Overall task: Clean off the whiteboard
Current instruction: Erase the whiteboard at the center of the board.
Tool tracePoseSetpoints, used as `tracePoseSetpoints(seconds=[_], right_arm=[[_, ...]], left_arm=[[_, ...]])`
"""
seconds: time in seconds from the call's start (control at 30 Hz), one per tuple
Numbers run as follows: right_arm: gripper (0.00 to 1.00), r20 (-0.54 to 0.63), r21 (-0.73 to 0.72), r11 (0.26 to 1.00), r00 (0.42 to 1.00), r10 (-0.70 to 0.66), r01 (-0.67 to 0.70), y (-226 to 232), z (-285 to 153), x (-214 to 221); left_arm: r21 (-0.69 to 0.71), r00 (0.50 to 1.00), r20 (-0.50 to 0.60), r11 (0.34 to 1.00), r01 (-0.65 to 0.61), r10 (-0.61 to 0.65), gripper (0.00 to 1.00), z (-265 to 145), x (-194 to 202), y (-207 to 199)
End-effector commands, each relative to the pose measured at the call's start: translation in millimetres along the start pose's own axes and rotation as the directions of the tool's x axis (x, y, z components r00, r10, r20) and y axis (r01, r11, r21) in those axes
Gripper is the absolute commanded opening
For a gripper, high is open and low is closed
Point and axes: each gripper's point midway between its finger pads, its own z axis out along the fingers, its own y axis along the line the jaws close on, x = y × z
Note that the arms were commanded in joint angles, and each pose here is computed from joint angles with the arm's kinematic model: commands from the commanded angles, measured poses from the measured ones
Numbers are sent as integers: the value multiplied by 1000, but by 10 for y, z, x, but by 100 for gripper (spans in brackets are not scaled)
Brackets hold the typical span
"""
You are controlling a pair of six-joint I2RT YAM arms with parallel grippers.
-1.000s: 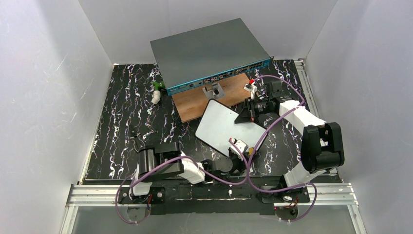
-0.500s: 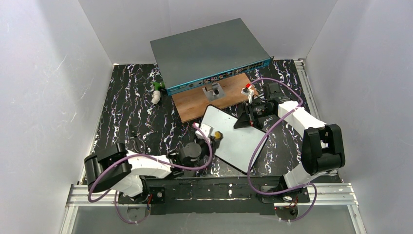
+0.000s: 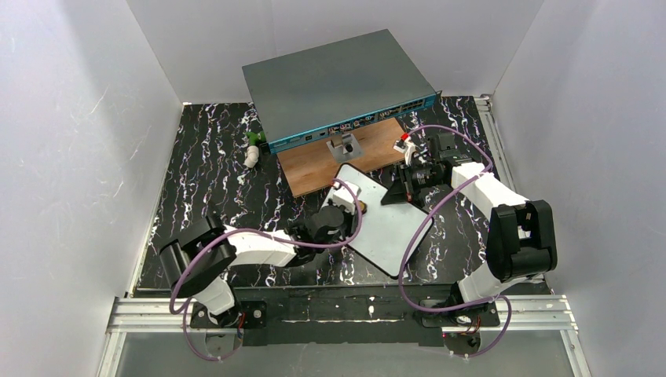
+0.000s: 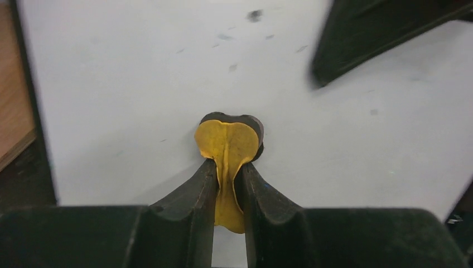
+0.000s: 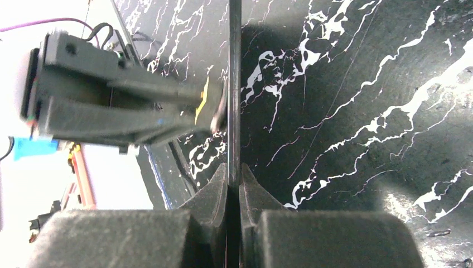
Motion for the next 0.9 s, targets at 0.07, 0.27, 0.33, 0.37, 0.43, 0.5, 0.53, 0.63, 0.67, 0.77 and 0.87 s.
tracePoseSetpoints(seconds=[0.07, 0.27, 0.33, 0.37, 0.43, 0.5, 0.53, 0.63, 0.67, 0.77, 0.87], right_arm=[[1, 0, -123, 992, 1000, -29, 29, 351, 13, -18], [1, -2, -101, 994, 999, -47, 47, 330, 0, -17], [1, -1, -94, 994, 999, -54, 54, 323, -5, -20], [1, -2, -91, 994, 998, -58, 57, 323, -8, -20], [1, -2, -87, 994, 998, -63, 62, 315, -9, -16], [1, -1, -85, 994, 998, -68, 68, 313, -10, -19], [1, -1, -84, 994, 998, -68, 68, 313, -11, -18], [1, -3, -81, 994, 997, -71, 70, 306, -11, -13], [1, -3, -80, 994, 997, -72, 71, 304, -11, -12], [1, -4, -79, 994, 998, -70, 70, 294, -8, -11], [1, -7, -78, 995, 998, -69, 68, 287, -3, -2]], left_arm=[[297, 999, -20, 953, 50, -46, 0, 80, -64, -898], [174, 995, 3, 980, 99, -101, 0, 36, -63, -497], [120, 986, 16, 980, 160, -163, 0, -30, -65, -227], [83, 982, 20, 979, 185, -187, 0, -65, -53, -68], [18, 975, 14, 975, 220, -220, 0, -127, -10, 206], [-37, 974, -5, 973, 226, -226, 0, -170, 26, 412], [-51, 975, -13, 974, 219, -220, 0, -186, 33, 474], [-33, 981, -26, 981, 192, -193, 0, -196, 27, 483], [-18, 981, -28, 981, 191, -191, 0, -185, 17, 456], [66, 980, -28, 978, 198, -196, 0, -139, -26, 286], [138, 983, 0, 974, 180, -182, 0, -111, -116, 66]])
